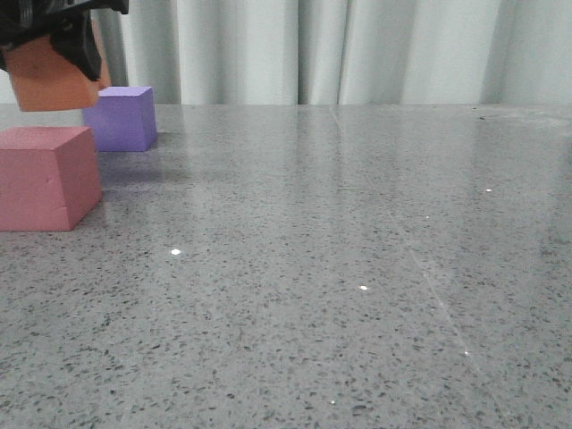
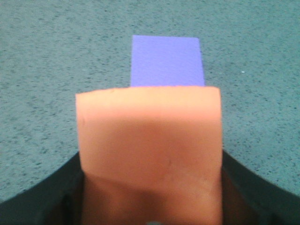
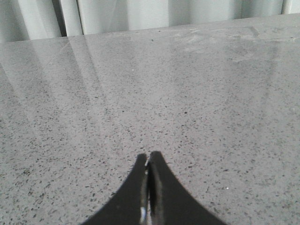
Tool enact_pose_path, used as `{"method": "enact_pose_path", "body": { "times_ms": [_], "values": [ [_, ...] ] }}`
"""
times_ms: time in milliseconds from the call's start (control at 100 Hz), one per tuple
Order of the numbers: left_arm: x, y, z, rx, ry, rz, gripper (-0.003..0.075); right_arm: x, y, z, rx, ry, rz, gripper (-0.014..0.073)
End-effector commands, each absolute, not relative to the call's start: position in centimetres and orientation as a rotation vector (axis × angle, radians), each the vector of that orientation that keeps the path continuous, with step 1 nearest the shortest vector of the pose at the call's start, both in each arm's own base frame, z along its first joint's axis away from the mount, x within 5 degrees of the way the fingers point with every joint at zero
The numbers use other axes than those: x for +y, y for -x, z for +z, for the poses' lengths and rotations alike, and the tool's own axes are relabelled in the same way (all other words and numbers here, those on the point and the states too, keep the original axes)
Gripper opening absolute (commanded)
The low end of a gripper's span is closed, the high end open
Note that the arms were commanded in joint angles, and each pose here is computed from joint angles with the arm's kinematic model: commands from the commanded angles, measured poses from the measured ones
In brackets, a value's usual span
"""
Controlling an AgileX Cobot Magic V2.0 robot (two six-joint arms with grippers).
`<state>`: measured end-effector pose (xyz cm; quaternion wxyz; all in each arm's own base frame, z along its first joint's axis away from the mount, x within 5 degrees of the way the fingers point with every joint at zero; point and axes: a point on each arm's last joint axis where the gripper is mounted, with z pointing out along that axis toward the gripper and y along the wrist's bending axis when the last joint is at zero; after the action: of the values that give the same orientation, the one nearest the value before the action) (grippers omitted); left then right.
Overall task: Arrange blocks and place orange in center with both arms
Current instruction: 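Carry the orange cube with the left gripper beside the purple cube, then lower the orange cube between the purple and pink cubes and release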
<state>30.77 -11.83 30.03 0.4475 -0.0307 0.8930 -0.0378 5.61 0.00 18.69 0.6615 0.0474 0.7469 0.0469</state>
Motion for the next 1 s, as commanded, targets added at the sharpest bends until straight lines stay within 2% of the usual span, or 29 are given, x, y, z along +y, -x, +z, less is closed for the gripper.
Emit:
{"method": "enact_pose_path", "body": {
  "times_ms": [0, 550, 990],
  "values": [
    [-12.2, -30.8, 32.0, 2.11, 0.037, -0.184, 0.003, 0.0, -5.5, 20.0, 1.576, -0.094, 0.102, -0.012],
    [-13.2, -33.0, 27.1, 2.239, -0.002, -0.102, 0.003, 0.0, -5.5, 20.0, 1.576, -0.094, 0.102, -0.012],
    [-13.1, -33.1, 26.7, 2.253, -0.012, -0.061, 0.003, 0.0, -5.5, 20.0, 1.576, -0.094, 0.102, -0.012]
  ]
}}
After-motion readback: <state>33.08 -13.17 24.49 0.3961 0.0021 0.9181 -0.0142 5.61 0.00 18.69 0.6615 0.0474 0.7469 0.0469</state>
